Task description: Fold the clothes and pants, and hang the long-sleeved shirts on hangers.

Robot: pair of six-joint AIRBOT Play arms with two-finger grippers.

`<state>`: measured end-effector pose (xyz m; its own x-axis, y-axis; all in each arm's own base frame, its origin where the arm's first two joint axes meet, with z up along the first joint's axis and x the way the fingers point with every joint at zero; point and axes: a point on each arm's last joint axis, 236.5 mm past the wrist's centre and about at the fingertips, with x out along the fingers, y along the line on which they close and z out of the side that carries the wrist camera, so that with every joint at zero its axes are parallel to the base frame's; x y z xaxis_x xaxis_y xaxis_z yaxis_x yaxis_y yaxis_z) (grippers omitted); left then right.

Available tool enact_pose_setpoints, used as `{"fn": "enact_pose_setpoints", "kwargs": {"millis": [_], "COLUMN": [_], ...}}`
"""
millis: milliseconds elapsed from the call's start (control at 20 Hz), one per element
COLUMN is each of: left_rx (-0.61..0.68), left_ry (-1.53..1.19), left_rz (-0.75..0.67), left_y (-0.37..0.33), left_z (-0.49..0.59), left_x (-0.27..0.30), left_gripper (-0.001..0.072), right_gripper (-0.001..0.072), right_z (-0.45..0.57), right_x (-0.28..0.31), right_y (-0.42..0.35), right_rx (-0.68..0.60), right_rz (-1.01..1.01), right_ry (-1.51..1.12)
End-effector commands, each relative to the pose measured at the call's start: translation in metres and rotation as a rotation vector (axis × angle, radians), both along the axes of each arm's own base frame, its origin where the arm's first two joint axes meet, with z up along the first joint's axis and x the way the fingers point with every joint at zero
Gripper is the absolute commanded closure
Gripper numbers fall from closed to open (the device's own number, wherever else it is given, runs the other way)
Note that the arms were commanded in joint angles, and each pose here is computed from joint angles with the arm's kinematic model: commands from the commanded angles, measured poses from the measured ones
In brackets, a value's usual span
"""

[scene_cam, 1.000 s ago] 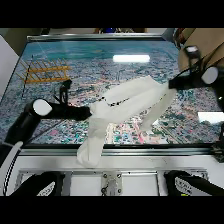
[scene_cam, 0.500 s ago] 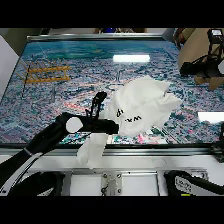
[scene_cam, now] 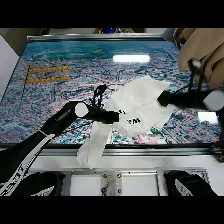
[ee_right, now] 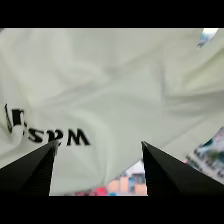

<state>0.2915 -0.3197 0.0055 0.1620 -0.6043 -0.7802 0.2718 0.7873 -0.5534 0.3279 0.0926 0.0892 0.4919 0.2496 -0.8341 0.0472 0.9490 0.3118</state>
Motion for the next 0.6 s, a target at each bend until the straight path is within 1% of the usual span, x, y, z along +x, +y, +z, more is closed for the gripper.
{"fn": "enact_pose_setpoints", "kwargs": {"millis": [0, 100, 150, 250, 350, 550], "left_rx": [0.003, 0.003, 0.003, 0.003, 0.002, 0.003], "left_ry": [0.006, 0.006, 0.007, 0.006, 0.006, 0.008], "left_rz": [0.007, 0.007, 0.006, 0.007, 0.007, 0.005], "left_y": [0.001, 0.001, 0.001, 0.001, 0.001, 0.001], "left_z": [-0.002, -0.002, -0.002, -0.002, -0.002, -0.002], "left_x": [0.003, 0.003, 0.003, 0.003, 0.003, 0.002], "left_gripper": [0.0689, 0.0689, 0.0689, 0.0689, 0.0689, 0.0689], "right_gripper": [0.0138, 0.0138, 0.0138, 0.0138, 0.0137, 0.0138], "right_z": [-0.066, -0.088, -0.096, -0.114, -0.132, -0.160], "right_x": [-0.073, -0.098, -0.108, -0.123, -0.123, -0.102], "right_y": [0.041, 0.074, 0.088, 0.108, 0.124, 0.156], "right_rx": [0.121, 0.194, 0.208, 0.186, 0.185, 0.274], "right_rz": [-0.192, -0.224, -0.218, -0.215, -0.259, -0.333], "right_ry": [0.185, 0.237, 0.260, 0.293, 0.308, 0.312]}}
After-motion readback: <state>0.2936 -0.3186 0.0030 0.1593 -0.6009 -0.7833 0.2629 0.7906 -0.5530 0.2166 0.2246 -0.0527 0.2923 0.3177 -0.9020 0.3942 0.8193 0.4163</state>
